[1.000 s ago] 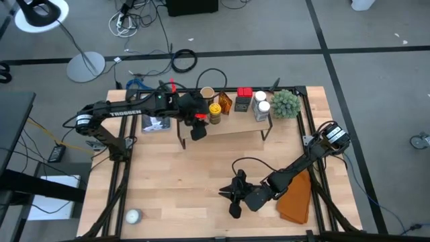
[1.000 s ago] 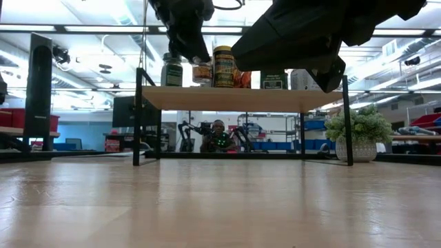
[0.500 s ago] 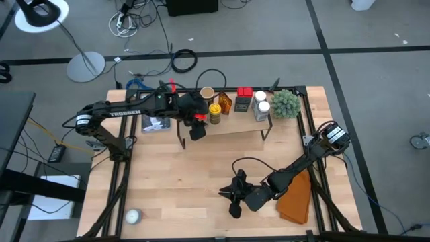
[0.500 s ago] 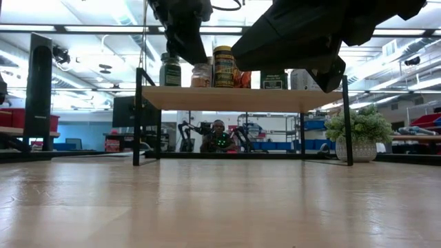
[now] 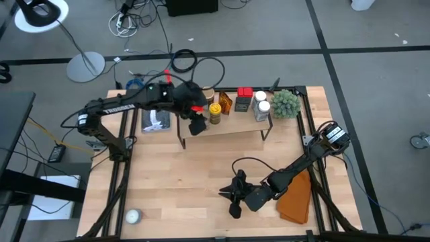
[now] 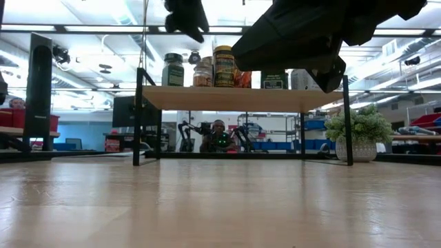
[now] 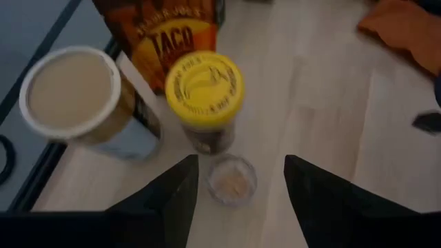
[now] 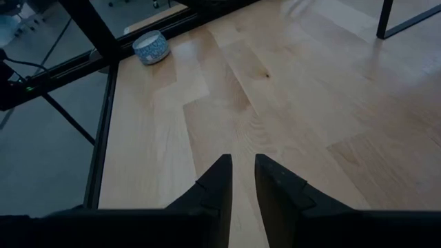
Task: Shelf spices
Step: Return to Home Position
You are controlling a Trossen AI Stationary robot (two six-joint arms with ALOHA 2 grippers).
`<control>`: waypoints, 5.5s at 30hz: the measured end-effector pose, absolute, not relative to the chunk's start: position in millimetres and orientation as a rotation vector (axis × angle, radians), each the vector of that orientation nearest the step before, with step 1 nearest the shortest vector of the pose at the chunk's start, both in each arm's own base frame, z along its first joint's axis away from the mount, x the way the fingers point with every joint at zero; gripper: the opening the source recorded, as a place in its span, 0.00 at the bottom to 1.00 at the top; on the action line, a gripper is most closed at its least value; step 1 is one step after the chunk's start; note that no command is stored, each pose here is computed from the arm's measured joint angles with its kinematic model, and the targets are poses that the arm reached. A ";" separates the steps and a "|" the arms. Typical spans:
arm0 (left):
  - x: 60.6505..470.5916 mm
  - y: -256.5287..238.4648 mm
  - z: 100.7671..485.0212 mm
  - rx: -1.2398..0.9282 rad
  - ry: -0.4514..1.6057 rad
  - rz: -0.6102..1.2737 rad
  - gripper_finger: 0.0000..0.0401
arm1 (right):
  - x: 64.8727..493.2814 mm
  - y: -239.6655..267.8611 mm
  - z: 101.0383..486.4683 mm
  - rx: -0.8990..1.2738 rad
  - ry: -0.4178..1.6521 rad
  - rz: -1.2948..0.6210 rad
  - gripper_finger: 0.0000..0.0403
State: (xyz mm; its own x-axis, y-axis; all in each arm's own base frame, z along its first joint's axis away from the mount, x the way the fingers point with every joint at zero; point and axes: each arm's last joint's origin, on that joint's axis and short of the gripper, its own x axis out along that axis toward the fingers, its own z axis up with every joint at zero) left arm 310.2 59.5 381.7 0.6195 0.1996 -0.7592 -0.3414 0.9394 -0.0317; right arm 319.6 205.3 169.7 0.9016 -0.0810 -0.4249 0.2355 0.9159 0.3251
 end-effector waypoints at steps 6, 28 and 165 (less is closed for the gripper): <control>293.8 43.3 397.9 -0.144 0.880 0.309 0.55 | 320.1 205.8 170.7 0.374 0.410 -0.159 0.16; 160.0 -70.7 271.3 -0.121 0.260 0.034 0.55 | 321.6 204.9 171.9 0.297 0.407 -0.132 0.16; 97.4 2.5 170.9 -0.167 -0.064 0.070 0.55 | 99.3 9.7 166.7 0.151 -0.005 -0.019 0.16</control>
State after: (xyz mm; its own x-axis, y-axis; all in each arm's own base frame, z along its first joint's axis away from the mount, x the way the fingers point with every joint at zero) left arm 97.4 2.5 170.9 0.9955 0.0753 0.0580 -0.0646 0.9837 -0.1680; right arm 99.3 9.7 166.7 0.9998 -0.0191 0.0034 0.0184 0.9885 0.1503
